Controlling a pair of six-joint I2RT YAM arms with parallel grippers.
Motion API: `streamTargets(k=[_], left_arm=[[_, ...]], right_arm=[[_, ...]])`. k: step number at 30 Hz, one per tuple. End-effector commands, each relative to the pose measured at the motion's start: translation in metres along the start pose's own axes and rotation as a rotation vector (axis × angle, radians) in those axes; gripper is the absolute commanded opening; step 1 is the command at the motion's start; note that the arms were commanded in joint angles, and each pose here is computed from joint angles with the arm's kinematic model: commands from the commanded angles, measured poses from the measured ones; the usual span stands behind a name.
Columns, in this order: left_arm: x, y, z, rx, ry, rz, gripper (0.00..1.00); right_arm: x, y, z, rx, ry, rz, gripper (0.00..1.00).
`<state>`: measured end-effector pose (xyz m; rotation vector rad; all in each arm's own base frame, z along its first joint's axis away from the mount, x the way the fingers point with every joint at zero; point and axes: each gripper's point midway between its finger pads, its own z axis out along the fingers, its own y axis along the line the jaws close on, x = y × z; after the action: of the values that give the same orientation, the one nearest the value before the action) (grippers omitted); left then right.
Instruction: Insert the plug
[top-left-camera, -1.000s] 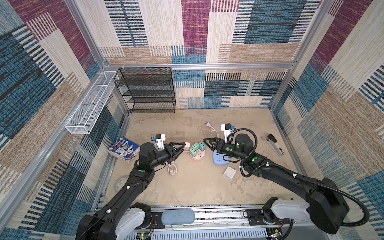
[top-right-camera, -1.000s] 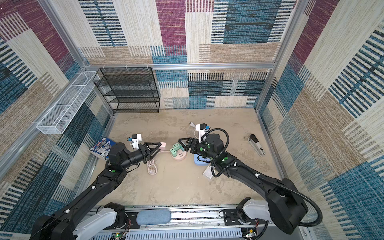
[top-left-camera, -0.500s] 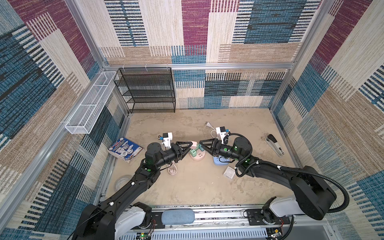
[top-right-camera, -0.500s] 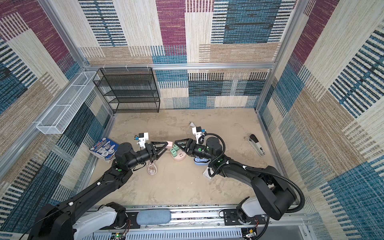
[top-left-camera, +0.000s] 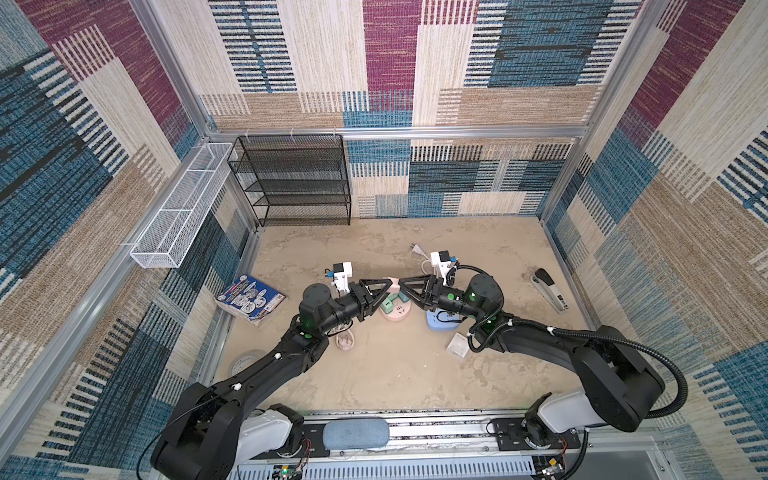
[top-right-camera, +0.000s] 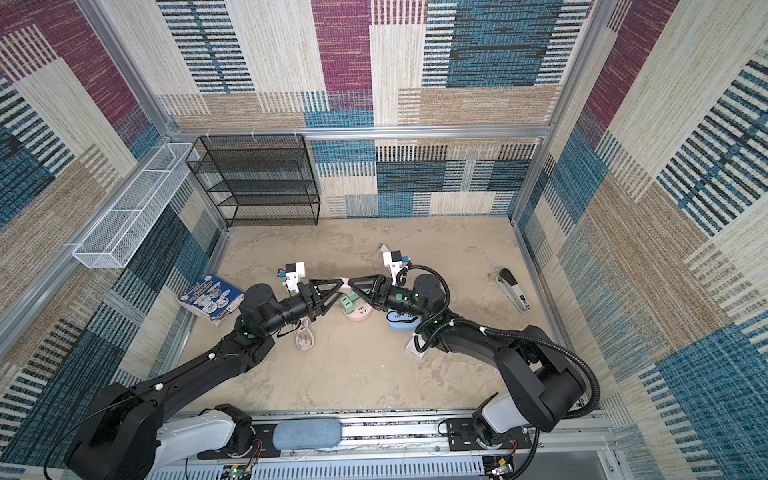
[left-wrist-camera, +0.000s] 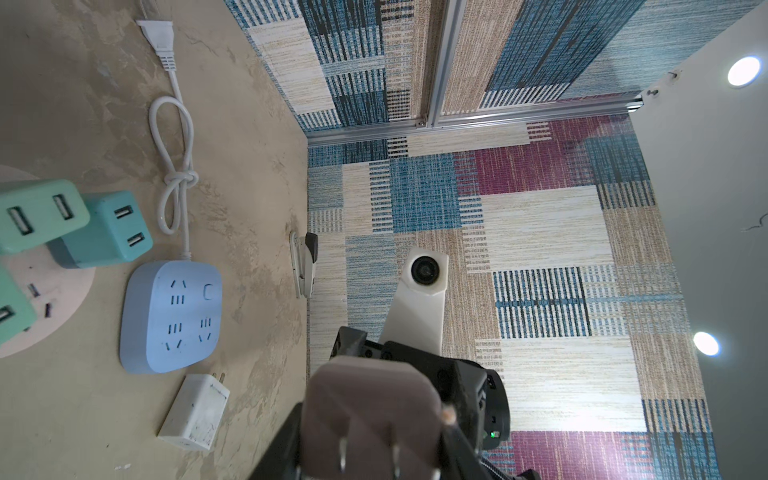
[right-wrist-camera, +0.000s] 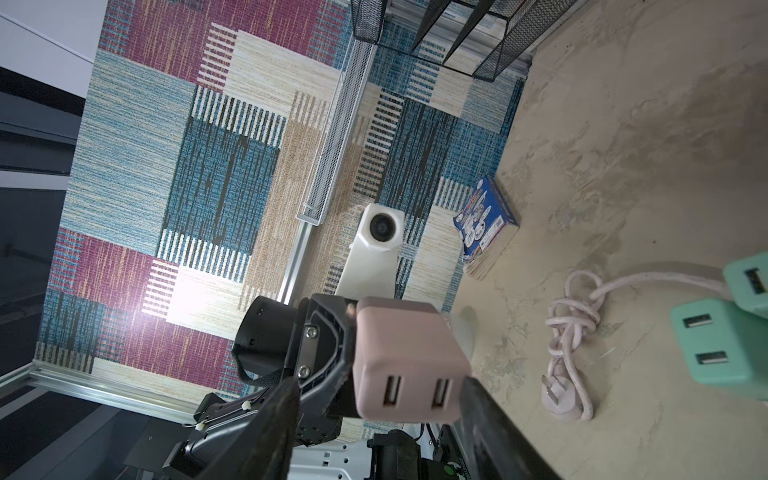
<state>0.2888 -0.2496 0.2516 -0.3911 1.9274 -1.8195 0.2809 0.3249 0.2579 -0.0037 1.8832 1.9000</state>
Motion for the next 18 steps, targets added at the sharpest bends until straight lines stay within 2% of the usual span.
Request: streamTargets(k=[1, 2, 18], left_arm=[[0.003, -0.0158, 0.0009, 0.056, 0.017, 0.018, 0.0], [-0.0023, -0.0152, 0.001, 0.056, -0.016, 0.016, 0.0], [0.0068, -0.0177, 0.0105, 0.098, 0.026, -0.019, 0.0]], right_arm=[[0.0019, 0.0135, 0.0015, -0.057, 0.02, -0.023, 0.63], [0.0022, 0.0123, 0.0019, -0.053, 0.021, -0.018, 0.63], [0.0, 0.014, 0.0041, -0.08, 0.015, -0.018, 0.56]])
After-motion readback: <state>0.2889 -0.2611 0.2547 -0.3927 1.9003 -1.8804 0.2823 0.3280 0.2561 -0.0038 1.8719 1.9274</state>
